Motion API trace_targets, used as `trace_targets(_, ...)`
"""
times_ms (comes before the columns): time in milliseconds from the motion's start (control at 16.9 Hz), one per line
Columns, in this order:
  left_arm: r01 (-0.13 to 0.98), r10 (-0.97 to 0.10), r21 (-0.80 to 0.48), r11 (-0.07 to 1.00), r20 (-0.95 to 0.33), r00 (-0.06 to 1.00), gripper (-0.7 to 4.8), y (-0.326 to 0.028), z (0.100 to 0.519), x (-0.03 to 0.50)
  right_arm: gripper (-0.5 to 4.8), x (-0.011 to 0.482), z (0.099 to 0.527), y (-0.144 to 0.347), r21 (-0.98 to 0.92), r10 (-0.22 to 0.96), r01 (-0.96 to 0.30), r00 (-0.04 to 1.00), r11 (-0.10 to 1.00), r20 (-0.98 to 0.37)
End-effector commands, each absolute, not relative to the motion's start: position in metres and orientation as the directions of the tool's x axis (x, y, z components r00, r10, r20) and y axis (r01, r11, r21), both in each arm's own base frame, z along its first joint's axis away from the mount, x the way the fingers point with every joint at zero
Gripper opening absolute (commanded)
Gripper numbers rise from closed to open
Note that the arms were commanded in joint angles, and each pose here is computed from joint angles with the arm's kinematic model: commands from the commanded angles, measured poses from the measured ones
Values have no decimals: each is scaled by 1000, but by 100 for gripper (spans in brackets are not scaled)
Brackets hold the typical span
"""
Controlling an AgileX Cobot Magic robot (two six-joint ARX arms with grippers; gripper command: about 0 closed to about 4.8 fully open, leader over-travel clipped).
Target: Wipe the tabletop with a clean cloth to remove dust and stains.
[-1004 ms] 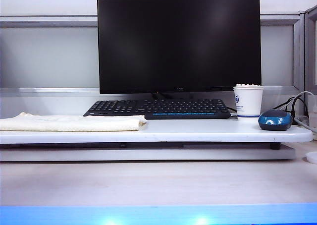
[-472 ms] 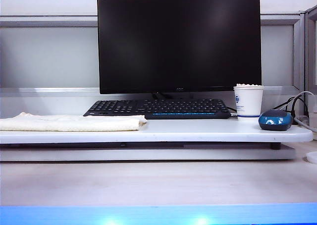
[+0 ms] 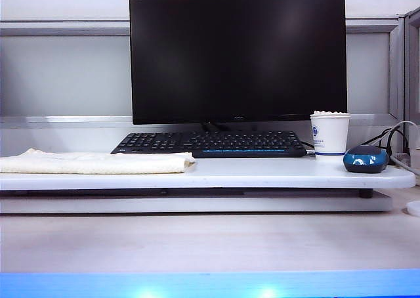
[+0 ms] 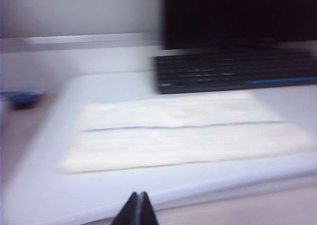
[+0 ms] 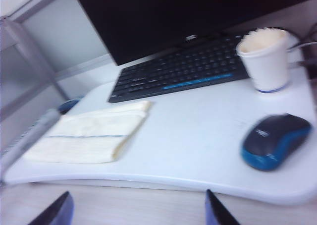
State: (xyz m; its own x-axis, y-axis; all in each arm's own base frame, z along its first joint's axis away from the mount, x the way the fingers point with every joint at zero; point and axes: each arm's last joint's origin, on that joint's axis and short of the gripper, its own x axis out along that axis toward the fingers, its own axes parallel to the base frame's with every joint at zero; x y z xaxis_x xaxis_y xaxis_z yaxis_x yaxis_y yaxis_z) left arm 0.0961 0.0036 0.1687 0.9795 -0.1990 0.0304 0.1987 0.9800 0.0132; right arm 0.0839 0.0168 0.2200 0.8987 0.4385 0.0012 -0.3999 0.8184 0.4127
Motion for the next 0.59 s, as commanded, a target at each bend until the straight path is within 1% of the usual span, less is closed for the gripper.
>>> trace_targets(59, 348, -349, 25, 937, 50, 936, -6, -1, 171, 95, 345, 94, 246, 20, 416, 504, -456, 864, 786, -5)
trace_targets(118, 368, -368, 14, 930, 50, 928, -6, -1, 171, 95, 382, 103, 256, 21, 422, 526, -470, 851, 775, -18)
trace_targets(177, 372, -372, 5, 928, 50, 927, -6, -1, 171, 94, 398, 109, 263, 23, 426, 543, -482, 839, 765, -26)
trace_targets(295, 372, -371, -14, 928, 50, 927, -6, -1, 171, 95, 430, 146, 289, 39, 445, 627, -534, 774, 719, -84)
trace_targets(413, 372, -371, -13, 928, 50, 927, -6, -1, 171, 95, 436, 167, 296, 53, 455, 675, -565, 729, 688, -116)
trace_targets(531, 373, -372, -13, 928, 50, 927, -6, -1, 171, 95, 446, 207, 306, 98, 395, 760, -660, 620, 639, -194)
trace_targets(590, 372, -371, -13, 928, 50, 927, -6, -1, 171, 95, 455, 223, 308, 118, 362, 773, -685, 594, 632, -224)
